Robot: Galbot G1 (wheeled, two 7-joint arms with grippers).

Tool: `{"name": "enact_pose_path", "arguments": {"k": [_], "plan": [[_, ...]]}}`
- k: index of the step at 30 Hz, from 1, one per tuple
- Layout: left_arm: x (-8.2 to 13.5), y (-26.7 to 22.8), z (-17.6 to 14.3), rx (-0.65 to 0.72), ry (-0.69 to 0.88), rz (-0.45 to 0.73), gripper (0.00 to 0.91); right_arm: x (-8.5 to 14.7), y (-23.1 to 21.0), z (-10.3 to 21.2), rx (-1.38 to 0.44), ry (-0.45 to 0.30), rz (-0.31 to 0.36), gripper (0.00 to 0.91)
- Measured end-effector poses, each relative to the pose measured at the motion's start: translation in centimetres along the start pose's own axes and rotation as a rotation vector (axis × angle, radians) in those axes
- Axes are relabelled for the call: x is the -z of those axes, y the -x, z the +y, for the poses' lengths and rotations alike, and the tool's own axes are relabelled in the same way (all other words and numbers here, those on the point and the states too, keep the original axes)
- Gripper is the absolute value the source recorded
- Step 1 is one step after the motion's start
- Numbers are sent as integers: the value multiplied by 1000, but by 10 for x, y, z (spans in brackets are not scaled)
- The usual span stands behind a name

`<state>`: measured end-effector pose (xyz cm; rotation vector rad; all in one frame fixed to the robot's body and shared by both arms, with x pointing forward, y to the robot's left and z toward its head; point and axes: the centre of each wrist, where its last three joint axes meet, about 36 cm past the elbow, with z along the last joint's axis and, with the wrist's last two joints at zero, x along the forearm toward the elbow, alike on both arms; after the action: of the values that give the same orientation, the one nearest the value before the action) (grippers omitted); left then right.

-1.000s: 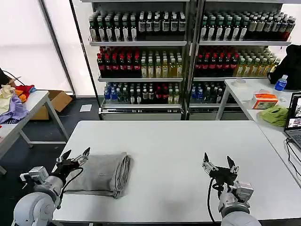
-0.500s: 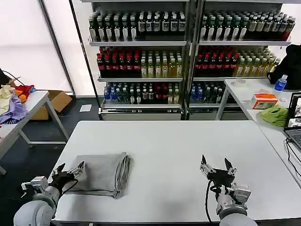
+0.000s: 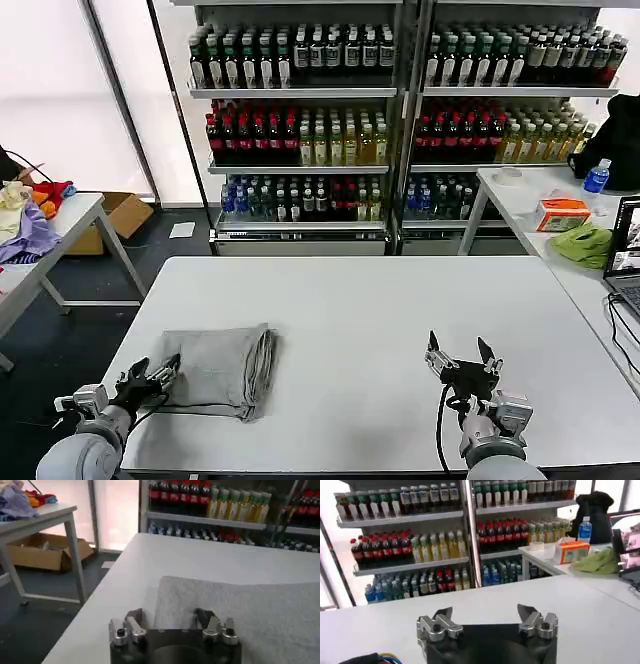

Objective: Fold and organize the clothes.

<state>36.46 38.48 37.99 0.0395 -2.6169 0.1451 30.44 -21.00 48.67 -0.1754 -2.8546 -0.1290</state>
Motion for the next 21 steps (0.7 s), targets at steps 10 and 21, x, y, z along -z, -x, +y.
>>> {"name": "enact_pose_path", "arguments": {"k": [10, 21], "plan": [[-5, -6, -3, -14, -21, -3, 0, 0, 0, 3, 4, -8, -1, 907], [15, -15, 18, 24, -20, -62, 0, 5, -2, 5, 3, -14, -16, 907]]}}
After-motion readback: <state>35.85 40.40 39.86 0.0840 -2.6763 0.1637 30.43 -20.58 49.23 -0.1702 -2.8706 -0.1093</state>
